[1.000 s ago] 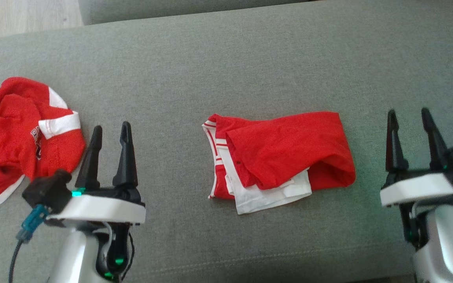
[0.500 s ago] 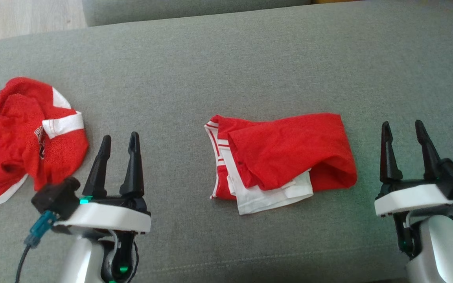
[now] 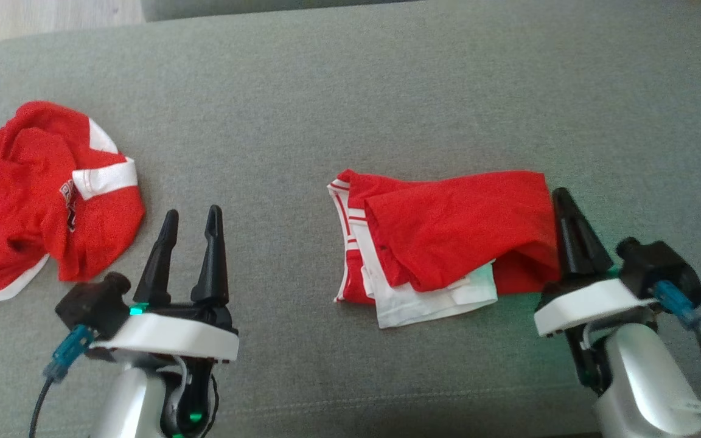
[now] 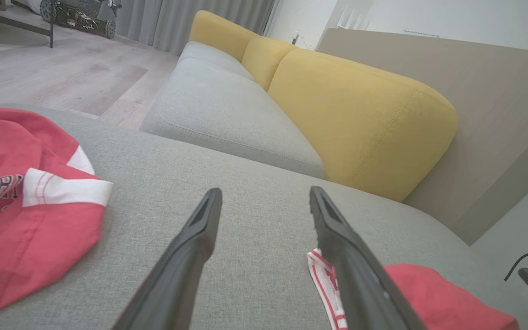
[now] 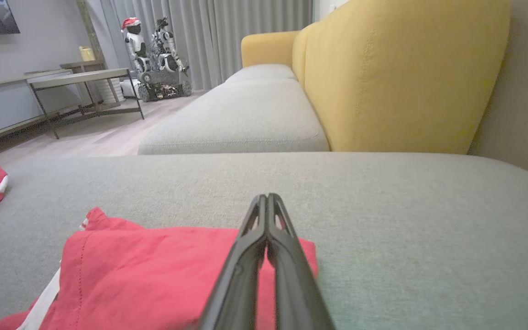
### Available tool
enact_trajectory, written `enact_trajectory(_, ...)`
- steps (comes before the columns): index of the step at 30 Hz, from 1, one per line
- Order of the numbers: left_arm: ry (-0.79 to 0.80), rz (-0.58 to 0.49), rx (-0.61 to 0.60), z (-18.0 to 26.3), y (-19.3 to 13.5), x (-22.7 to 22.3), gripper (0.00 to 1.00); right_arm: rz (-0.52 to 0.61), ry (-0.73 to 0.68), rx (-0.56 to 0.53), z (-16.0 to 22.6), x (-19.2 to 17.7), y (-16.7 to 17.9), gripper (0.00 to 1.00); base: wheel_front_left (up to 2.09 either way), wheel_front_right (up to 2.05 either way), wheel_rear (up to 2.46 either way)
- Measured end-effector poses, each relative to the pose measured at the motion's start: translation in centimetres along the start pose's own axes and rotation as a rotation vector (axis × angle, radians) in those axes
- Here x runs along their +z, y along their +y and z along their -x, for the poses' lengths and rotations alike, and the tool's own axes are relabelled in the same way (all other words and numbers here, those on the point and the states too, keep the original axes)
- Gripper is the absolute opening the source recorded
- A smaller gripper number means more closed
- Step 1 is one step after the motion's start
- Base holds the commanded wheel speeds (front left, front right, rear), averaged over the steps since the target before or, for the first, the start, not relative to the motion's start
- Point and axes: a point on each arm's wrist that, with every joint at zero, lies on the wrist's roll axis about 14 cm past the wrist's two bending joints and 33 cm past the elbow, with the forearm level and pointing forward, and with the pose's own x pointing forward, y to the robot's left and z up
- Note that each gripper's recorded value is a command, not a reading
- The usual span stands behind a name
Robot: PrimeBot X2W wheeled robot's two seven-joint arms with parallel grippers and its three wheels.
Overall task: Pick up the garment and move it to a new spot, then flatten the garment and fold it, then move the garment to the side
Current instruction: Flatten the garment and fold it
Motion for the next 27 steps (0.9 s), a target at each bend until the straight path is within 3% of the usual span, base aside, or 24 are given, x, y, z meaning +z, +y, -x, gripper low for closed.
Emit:
enact_trajectory(10,0.010,0.000,0.014,-0.3,0.8,-0.4,1.00,-0.016,0.249,0.113,-0.7,-7.3,3.5,0.00,0.00,0.00,0.00)
enact_trajectory(16,0.015,-0.003,0.028,-0.1,1.3,-0.5,1.00,0.006,0.343,0.218,-0.6,-9.7,6.4,0.00,0.00,0.00,0.00)
enact_trajectory(20,0.010,-0.005,0.029,0.0,1.3,-0.3,1.00,0.010,0.329,0.229,-1.5,-9.1,6.7,0.00,0.00,0.00,0.00)
enact_trajectory(27,0.004,-0.007,0.029,0.0,1.2,-0.1,1.00,0.025,0.144,0.168,-4.3,-3.6,5.0,0.00,0.00,0.00,0.00)
